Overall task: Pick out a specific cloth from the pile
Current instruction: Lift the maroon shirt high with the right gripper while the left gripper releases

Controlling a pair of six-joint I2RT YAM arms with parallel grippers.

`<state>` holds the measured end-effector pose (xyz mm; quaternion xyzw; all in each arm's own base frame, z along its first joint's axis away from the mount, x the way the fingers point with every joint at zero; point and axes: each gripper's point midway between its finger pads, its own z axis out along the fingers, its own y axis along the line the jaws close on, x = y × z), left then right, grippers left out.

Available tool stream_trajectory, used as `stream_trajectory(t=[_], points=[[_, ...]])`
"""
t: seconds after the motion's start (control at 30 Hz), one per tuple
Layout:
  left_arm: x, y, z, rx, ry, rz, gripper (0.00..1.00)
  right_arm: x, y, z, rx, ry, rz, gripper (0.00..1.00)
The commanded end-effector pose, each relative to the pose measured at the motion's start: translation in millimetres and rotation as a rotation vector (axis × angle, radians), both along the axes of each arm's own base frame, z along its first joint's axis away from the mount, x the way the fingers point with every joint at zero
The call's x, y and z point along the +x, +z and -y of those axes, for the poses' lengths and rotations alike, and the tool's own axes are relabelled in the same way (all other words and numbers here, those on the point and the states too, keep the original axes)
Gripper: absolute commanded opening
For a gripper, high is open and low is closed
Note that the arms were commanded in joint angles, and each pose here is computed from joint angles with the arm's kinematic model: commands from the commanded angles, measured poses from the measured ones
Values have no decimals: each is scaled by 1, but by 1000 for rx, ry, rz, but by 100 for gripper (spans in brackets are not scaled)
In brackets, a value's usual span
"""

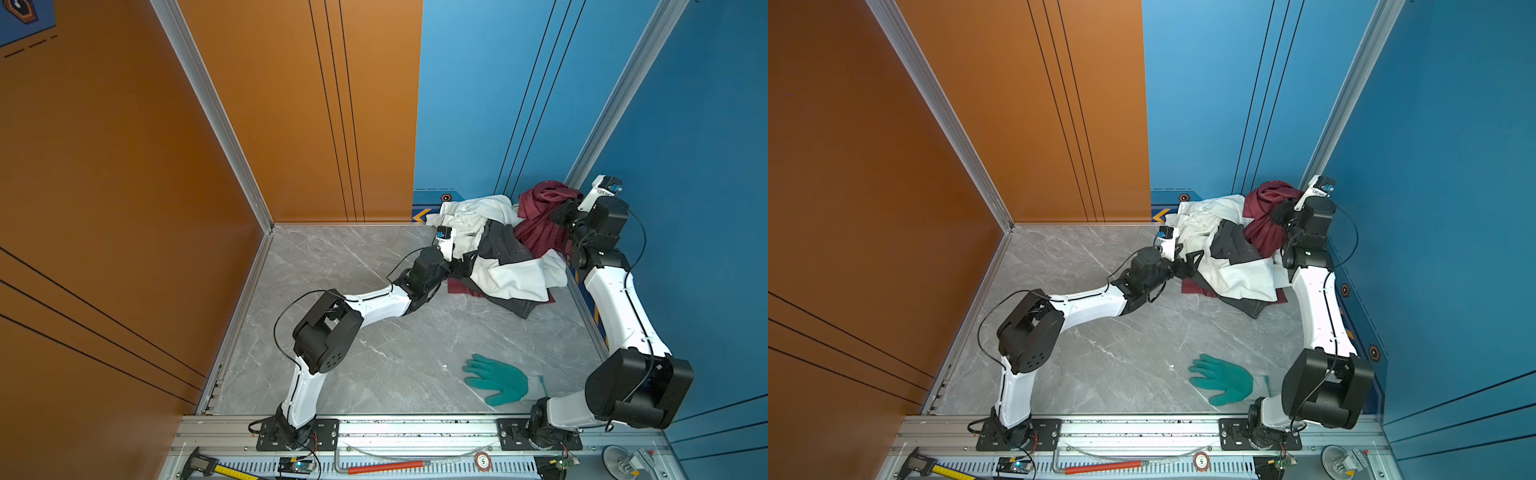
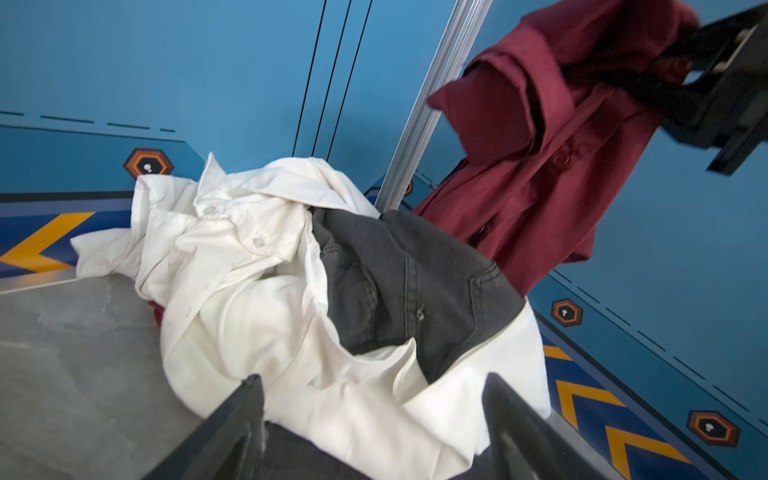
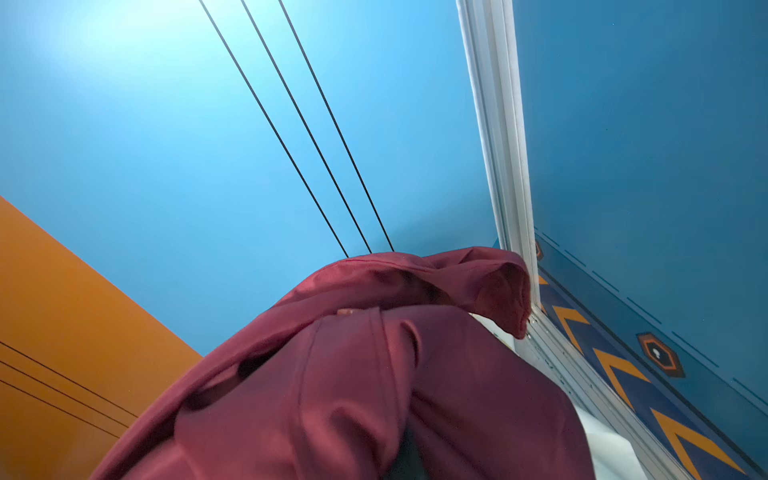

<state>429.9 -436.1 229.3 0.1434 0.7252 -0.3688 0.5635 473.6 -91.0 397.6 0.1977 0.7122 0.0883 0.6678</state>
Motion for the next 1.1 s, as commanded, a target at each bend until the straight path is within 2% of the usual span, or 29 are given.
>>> stream_trajectory(t=[0.0,0.03,0.07,0.6,0.7,0.73,0.83,1.07], points=[[-5,1,-18,25,7,12,85,-18,70,13,-12,-66,165,0],[-8,-2,-21,36,9,8,90,-19,75,14,-11,-75,172,0],[-9,-3,-25,41,11,9,91,-21,79,15,-13,-78,181,0],[-28,-40,-70,126,62,-56,93,-49,188,0,-55,-37,383,0],[-27,-38,-79,126,80,-57,93,-60,212,-13,-61,-4,430,0],[-31,-51,-86,151,86,-81,93,-62,216,-19,-63,10,439,0],[-30,-55,-100,176,114,-100,93,-69,226,-38,-58,53,458,0],[-29,-67,-132,202,182,-162,93,-86,248,-110,-89,200,487,0]])
